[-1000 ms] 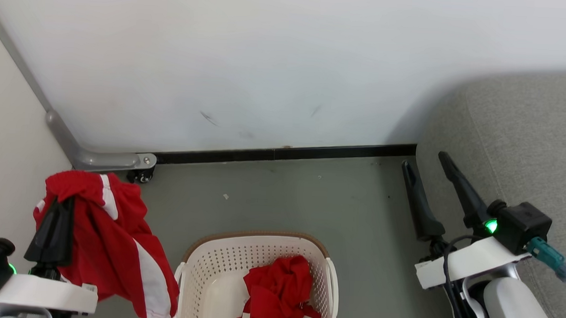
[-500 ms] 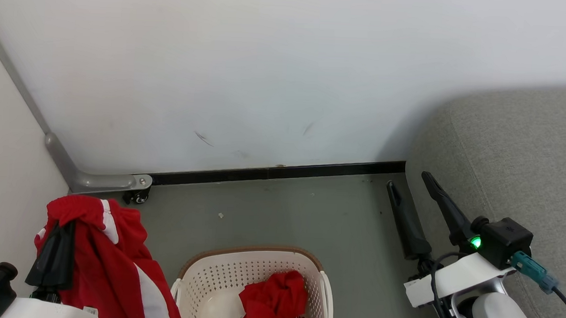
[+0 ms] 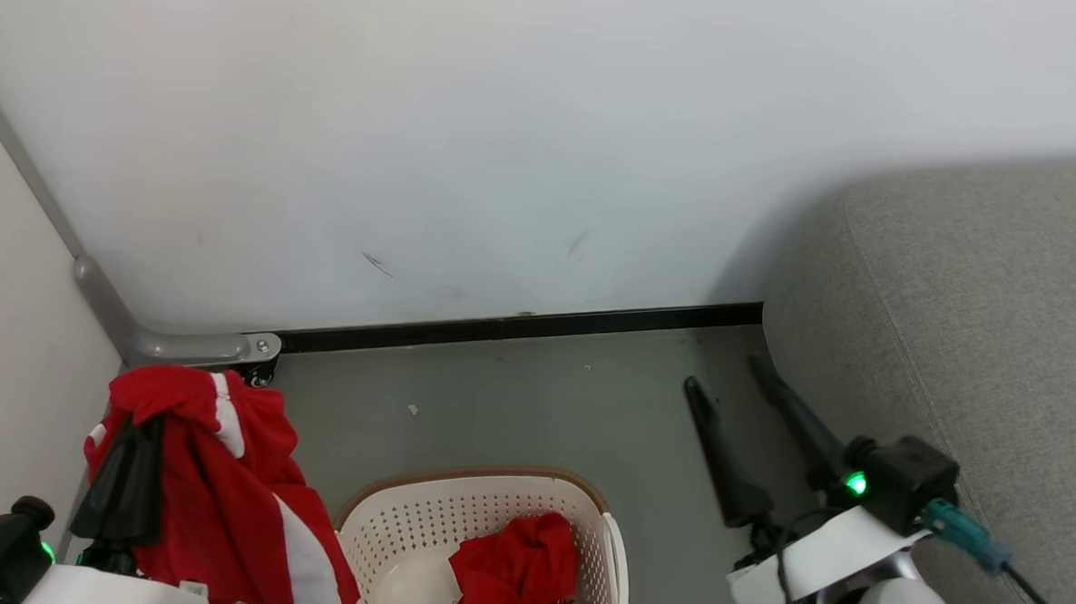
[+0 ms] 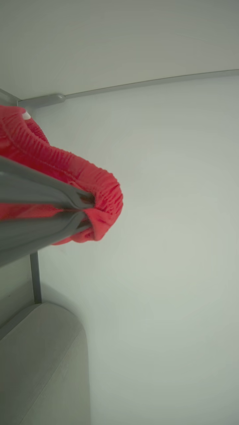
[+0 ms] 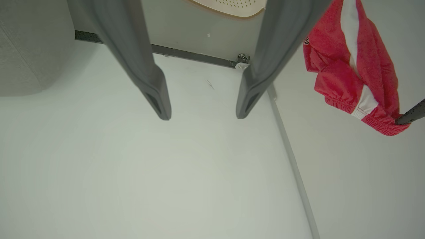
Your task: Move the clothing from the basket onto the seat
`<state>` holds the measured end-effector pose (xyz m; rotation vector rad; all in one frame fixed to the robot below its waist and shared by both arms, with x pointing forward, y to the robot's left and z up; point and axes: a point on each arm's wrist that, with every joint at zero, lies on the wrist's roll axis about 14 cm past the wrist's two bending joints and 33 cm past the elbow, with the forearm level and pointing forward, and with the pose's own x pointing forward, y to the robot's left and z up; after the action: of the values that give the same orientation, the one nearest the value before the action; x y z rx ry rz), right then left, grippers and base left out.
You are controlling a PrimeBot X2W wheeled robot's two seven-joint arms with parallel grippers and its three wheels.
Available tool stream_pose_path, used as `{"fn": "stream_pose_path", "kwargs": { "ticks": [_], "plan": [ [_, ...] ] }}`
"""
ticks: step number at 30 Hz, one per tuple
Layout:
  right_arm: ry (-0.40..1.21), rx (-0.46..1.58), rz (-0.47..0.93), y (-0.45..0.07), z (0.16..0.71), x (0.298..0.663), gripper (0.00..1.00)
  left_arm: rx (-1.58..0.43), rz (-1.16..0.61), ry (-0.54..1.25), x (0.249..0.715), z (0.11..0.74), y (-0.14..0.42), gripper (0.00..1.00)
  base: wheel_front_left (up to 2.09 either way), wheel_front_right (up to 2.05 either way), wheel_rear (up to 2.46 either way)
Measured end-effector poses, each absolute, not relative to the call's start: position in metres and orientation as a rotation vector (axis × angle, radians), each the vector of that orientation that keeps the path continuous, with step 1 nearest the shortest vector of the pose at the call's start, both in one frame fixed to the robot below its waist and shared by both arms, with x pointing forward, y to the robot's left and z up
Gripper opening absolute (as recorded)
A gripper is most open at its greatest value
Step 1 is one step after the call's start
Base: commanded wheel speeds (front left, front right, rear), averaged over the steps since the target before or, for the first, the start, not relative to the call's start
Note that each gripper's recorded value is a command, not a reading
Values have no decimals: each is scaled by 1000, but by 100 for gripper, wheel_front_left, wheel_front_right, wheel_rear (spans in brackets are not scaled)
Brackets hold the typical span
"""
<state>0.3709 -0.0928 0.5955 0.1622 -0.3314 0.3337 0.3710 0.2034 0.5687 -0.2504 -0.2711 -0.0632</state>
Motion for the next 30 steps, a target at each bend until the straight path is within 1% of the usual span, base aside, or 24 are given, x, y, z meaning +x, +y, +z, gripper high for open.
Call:
{"fn": "stream_pose_path", "kwargs": {
  "ticks": [7,12,19,24,30],
  "plan": [
    [-324,196,470,-50,597,358,100,-268,-161,-332,378,592,171,0,0,0,0],
    [-325,220,552,-25,600,350,100,-269,-306,-418,381,627,127,0,0,0,0],
    [-347,271,690,11,616,335,100,-312,-456,-492,378,661,78,0,0,0,0],
    [-342,287,721,19,617,330,100,-314,-562,-521,372,678,47,0,0,0,0],
    [-362,264,725,19,623,335,100,-337,-659,-572,360,700,19,0,0,0,0]
  ]
}}
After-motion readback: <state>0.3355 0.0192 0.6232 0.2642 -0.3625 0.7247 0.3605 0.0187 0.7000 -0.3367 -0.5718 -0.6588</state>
